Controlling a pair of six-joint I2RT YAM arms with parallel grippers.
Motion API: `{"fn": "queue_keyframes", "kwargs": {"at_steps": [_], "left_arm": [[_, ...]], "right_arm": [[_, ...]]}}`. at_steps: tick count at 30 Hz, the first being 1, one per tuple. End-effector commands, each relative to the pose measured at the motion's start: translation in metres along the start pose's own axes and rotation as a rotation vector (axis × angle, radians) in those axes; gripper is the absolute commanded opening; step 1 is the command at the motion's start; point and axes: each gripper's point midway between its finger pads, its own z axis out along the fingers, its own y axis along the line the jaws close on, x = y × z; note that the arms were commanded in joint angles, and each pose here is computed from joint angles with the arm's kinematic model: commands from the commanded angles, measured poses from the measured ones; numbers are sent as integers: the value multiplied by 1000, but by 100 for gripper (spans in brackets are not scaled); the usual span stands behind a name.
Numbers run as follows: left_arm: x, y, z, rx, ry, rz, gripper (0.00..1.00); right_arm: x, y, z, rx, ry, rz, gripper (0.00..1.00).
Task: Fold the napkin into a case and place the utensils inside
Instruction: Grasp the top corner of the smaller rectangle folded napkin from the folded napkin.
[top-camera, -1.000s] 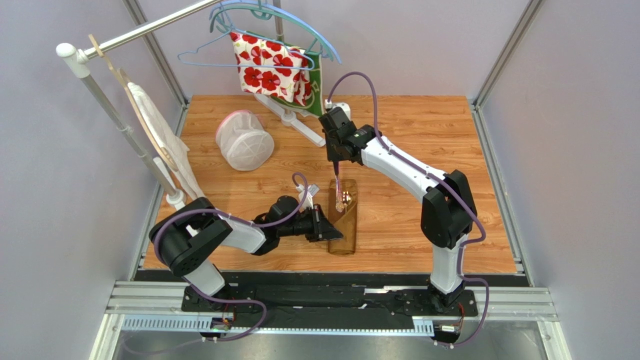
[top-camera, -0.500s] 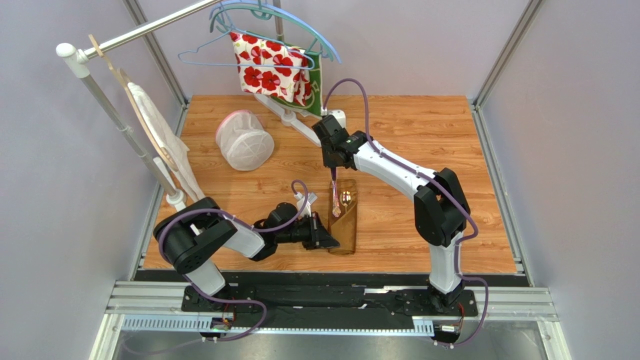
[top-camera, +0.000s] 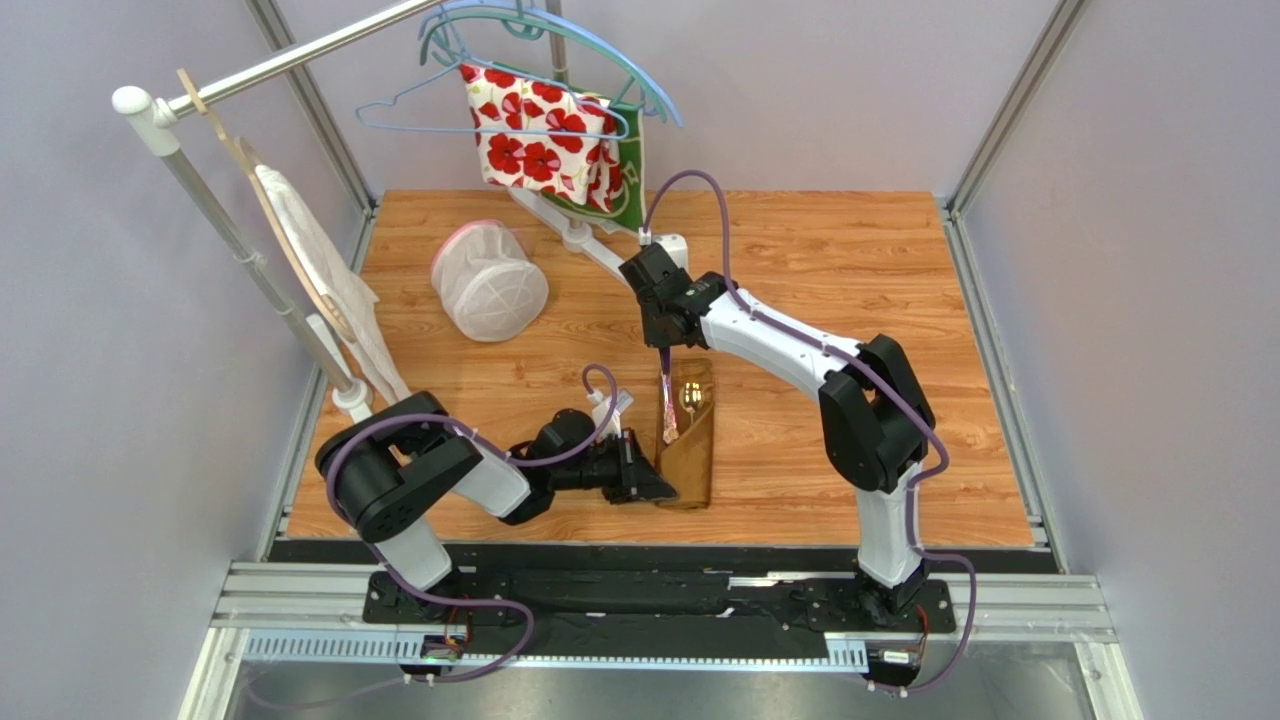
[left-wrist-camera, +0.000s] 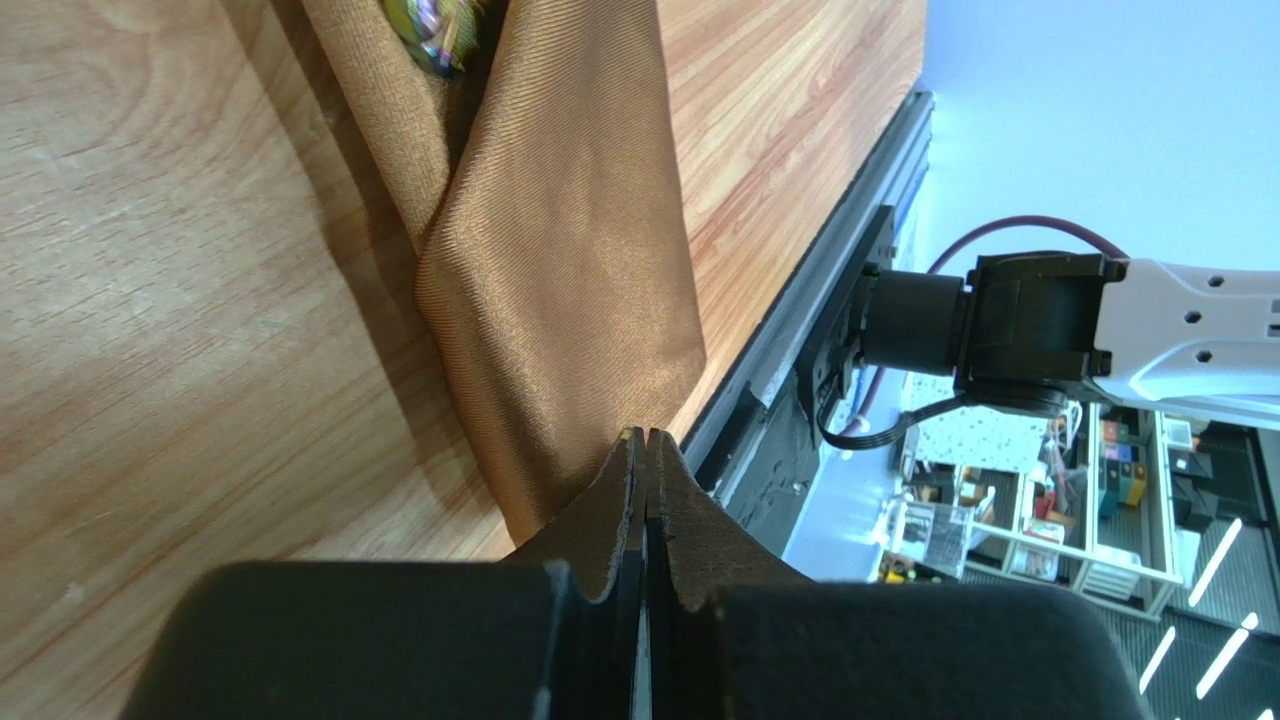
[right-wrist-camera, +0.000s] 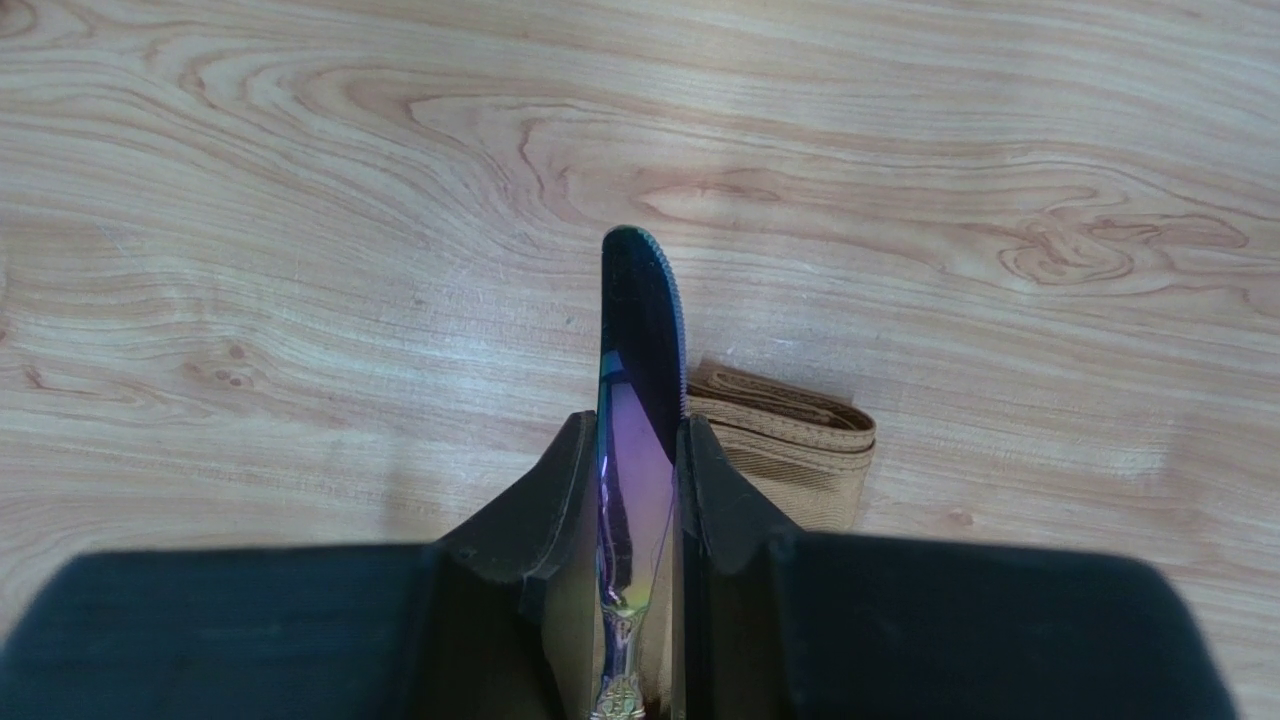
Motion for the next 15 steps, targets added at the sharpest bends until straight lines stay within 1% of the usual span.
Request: {"fn": "queue_keyframes", "kwargs": {"at_steps": [1, 15], "left_arm": [[-1, 0, 1, 15, -17, 16, 0], [5, 18, 4, -25, -16, 4, 0]], "right_arm": [[-2, 7, -2, -17, -13, 41, 0], [26, 4, -17, -13, 73, 55, 0]]}}
